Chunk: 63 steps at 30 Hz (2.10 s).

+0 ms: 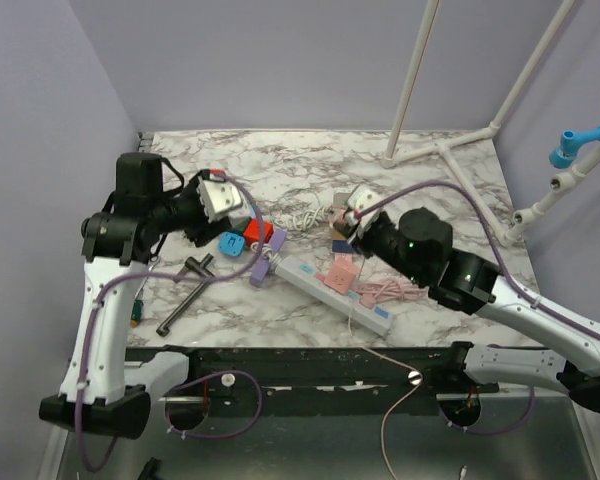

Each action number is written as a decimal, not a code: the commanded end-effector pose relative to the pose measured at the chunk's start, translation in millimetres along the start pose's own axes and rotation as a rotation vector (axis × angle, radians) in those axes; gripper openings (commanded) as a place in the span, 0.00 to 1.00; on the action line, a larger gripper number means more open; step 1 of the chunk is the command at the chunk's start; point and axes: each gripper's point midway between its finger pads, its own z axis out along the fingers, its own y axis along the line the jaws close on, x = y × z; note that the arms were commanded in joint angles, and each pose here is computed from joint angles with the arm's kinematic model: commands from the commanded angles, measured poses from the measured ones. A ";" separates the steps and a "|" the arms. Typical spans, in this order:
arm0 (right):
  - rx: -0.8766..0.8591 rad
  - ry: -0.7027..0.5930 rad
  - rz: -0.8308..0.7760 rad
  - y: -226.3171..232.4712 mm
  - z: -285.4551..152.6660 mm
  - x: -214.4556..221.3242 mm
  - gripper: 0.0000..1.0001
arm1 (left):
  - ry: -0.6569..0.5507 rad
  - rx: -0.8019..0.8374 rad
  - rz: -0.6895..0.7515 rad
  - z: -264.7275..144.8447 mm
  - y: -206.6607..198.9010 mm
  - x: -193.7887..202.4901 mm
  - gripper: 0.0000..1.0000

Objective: Pull the plug off the socket
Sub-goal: Place the plug at the center of the board.

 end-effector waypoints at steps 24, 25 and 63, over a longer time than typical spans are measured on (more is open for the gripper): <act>0.860 0.481 0.518 -212.2 0.2 214.6 0.01 | 0.648 -0.379 -0.678 10.4 98.9 295.9 0.00; 0.868 0.500 0.524 -210.0 0.7 223.2 0.01 | 0.659 -0.383 -0.683 11.6 98.0 301.1 0.00; 0.840 0.456 0.805 -196.9 -1.8 233.5 0.76 | 0.464 -0.382 -0.466 -9.3 84.1 226.3 0.98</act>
